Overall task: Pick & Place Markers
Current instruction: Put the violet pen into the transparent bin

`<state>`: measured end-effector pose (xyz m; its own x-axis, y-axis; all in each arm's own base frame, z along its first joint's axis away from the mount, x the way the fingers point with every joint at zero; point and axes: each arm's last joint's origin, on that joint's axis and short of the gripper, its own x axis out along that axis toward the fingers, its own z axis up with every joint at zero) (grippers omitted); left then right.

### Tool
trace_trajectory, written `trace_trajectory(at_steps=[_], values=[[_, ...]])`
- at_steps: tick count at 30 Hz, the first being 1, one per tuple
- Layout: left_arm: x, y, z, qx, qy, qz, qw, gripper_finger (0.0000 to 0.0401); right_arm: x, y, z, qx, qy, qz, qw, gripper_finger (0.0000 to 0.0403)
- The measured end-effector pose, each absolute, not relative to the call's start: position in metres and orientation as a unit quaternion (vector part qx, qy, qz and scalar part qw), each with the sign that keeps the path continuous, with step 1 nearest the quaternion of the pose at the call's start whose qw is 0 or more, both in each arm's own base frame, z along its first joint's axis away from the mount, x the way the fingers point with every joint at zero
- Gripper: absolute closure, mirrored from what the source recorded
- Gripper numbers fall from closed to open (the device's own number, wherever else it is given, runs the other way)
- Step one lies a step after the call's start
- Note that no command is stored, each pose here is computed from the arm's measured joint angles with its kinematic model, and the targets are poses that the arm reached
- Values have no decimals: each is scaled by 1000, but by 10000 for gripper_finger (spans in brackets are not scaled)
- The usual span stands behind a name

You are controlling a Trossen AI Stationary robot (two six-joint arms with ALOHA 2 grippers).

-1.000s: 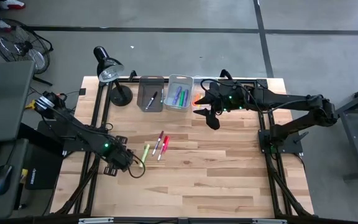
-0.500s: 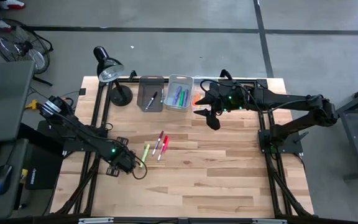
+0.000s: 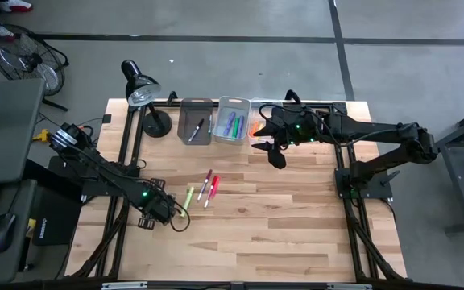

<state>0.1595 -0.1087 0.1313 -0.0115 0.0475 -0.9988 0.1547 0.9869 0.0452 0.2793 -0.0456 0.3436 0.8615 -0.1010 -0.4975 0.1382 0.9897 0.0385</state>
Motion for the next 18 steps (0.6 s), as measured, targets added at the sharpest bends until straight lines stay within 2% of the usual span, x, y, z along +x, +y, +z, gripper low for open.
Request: trace_trajectory(at_steps=[9, 18], values=[[160, -110, 131, 54, 710, -29, 702, 305, 279, -45, 343, 38, 259, -55, 964, 230], [161, -110, 131, 27, 709, -5, 704, 350, 279, -45, 343, 39, 259, -53, 964, 233]])
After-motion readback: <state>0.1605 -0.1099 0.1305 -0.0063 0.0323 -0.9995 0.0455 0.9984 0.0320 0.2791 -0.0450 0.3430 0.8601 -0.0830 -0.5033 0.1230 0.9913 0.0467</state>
